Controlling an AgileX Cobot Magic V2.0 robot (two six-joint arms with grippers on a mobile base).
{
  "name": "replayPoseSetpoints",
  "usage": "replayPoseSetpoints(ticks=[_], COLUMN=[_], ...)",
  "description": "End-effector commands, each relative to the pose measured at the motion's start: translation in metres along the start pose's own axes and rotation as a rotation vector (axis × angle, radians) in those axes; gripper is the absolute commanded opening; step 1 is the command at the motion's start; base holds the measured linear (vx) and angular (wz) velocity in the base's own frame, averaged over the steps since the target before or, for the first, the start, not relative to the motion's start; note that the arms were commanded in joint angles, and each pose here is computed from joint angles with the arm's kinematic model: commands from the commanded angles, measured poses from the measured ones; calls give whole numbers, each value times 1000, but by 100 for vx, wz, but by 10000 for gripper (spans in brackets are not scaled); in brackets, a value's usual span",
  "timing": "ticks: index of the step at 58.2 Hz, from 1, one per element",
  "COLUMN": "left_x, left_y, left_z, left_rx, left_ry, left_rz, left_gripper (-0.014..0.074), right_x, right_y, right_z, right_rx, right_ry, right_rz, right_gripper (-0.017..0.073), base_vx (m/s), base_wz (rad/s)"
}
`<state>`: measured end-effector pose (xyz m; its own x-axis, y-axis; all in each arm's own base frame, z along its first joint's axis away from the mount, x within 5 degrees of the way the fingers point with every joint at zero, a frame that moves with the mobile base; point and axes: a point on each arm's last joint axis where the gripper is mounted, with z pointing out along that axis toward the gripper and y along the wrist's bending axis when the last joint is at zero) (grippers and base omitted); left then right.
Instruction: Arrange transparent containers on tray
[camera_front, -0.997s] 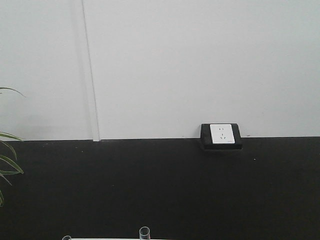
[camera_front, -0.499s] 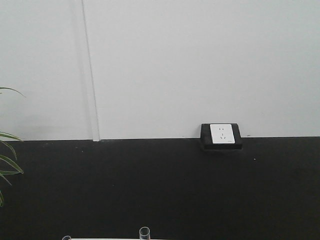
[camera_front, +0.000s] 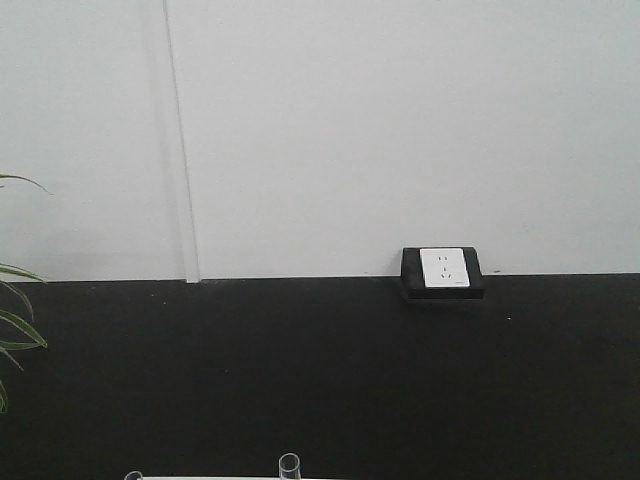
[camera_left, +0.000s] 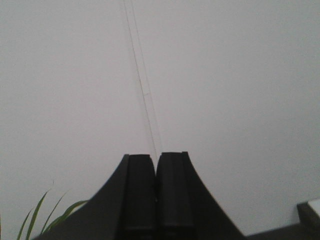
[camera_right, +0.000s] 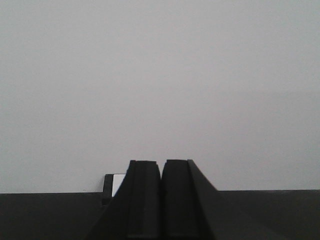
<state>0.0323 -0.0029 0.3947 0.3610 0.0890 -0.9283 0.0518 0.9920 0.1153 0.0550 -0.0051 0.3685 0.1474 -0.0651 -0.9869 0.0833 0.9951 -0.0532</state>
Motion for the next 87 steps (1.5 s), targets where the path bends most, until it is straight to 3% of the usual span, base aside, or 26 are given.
replayPoseSetpoints(ticks=[1, 25, 40, 53, 59, 71, 87], left_x=[-11, 38, 83, 126, 146, 169, 178], left_y=[1, -5, -11, -17, -21, -36, -57], left_z=[25, 86, 109, 104, 94, 76, 75], left_rx=[3, 39, 65, 75, 77, 112, 225], left_ry=[20, 302, 497, 546, 577, 664, 724], left_rz=[31, 12, 10, 6, -41, -184, -183], left_gripper=[24, 81, 282, 479, 507, 506, 507], right_x=[-18, 10, 13, 14, 14, 15, 16], right_y=[0, 2, 2, 2, 2, 2, 2], right_z=[16, 56, 57, 57, 57, 57, 58], right_rx=[-1, -8, -8, -8, -8, -7, -7], right_ry=[-40, 205, 229, 231, 232, 245, 257], right_rz=[-22, -24, -27, -27, -27, -27, -27], right_gripper=[-8, 43, 171, 307, 341, 351, 351], base_vx=[0, 0, 0, 0, 0, 0, 0], base_wz=[0, 0, 0, 0, 0, 0, 0])
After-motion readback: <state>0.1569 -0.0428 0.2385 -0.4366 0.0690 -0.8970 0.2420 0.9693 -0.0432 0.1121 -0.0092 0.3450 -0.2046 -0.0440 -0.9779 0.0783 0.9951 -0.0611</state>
